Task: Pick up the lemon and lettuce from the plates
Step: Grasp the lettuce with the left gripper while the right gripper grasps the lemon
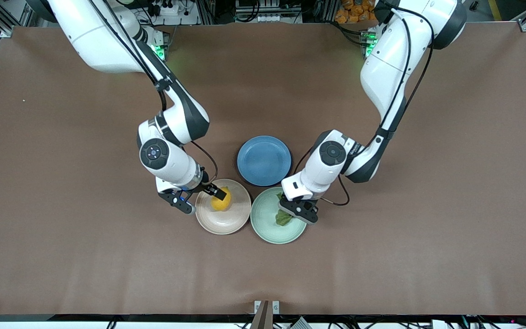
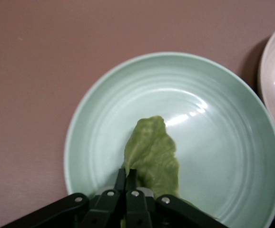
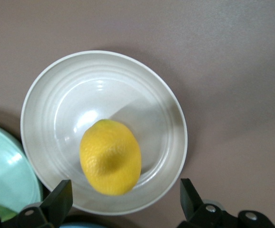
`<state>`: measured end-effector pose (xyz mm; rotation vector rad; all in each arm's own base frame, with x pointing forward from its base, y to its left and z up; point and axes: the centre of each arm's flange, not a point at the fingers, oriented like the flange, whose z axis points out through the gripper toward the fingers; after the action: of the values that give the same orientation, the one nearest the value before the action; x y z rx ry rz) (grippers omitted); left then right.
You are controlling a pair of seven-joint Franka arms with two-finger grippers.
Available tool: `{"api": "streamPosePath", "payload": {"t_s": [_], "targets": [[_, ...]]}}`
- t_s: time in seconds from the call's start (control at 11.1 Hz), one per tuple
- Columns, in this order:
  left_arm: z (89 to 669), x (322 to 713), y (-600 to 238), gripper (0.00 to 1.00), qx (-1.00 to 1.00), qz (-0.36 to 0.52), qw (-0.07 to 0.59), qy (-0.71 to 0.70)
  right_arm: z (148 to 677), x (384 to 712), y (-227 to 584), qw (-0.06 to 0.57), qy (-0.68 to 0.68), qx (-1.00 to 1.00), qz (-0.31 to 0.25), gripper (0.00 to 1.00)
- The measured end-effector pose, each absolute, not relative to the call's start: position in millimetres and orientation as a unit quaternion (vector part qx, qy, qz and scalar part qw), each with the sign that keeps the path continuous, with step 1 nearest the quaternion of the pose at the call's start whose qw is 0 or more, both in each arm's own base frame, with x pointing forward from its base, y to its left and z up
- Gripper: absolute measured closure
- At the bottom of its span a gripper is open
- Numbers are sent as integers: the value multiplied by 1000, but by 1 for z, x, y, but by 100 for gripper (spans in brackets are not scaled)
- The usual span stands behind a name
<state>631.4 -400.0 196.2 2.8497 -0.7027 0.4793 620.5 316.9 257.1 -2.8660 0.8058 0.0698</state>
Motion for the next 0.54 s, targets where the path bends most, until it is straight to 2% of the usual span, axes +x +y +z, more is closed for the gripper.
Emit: {"api": "streamPosePath", "payload": {"t_s": [0.36, 0.54], "targets": [[264, 652, -370, 98, 965, 135, 61, -218, 234, 617, 328, 87, 264, -961, 16, 0], [305, 668, -325, 98, 971, 112, 41, -206, 226, 613, 335, 82, 258, -963, 14, 0]]}}
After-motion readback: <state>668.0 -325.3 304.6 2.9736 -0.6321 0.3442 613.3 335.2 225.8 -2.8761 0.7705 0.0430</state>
